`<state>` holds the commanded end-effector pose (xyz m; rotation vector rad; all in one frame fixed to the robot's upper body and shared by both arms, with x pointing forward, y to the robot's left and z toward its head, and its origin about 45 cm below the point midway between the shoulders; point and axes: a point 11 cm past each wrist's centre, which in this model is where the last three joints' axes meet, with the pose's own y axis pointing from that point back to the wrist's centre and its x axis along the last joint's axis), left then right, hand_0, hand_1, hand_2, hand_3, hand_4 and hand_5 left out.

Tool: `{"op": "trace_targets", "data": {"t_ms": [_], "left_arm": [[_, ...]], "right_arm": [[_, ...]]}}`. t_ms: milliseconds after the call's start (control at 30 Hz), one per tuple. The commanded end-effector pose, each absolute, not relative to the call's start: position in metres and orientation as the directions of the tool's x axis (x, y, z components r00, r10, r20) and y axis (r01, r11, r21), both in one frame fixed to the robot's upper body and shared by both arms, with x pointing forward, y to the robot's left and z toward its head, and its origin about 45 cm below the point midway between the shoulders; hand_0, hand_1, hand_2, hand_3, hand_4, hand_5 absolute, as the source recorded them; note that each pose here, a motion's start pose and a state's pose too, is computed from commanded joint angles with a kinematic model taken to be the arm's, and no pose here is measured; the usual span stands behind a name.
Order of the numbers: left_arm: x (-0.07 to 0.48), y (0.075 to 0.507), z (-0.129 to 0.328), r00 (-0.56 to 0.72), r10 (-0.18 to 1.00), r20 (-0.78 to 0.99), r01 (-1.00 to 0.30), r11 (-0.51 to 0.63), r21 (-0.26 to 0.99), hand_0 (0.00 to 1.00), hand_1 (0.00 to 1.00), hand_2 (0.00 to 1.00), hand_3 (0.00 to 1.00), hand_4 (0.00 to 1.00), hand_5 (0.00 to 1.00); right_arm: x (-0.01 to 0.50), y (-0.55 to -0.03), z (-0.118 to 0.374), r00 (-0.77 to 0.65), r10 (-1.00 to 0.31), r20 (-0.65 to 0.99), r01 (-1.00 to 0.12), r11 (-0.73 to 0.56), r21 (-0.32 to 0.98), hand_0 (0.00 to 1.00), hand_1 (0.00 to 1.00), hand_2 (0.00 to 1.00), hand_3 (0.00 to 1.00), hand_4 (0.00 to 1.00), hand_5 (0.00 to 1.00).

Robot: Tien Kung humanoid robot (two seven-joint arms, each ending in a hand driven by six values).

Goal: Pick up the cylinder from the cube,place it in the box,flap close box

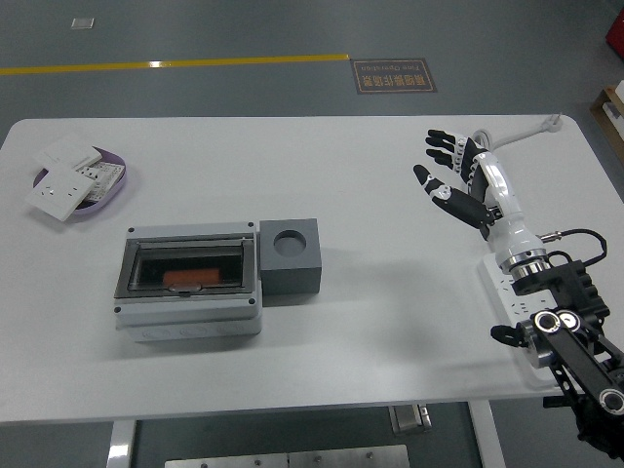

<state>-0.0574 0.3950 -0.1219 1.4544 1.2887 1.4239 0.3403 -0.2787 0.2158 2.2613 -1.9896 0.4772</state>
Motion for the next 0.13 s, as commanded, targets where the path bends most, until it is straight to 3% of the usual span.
{"op": "trace_targets", "data": {"t_ms": [133], "left_arm": [[-0.0592,0.3945,-0.1219,-0.109,0.958,0.264,0.171,-0.243,0.955,0.923,0.852,0.854,0.951,0.002,0.002]], "right_arm": [[0.3396,-0.2816,0.2161,0.090,-0.952,0.293,-0.981,-0.135,-0.139,0.837,0.785,0.807,0.793,0.778,0.287]]}}
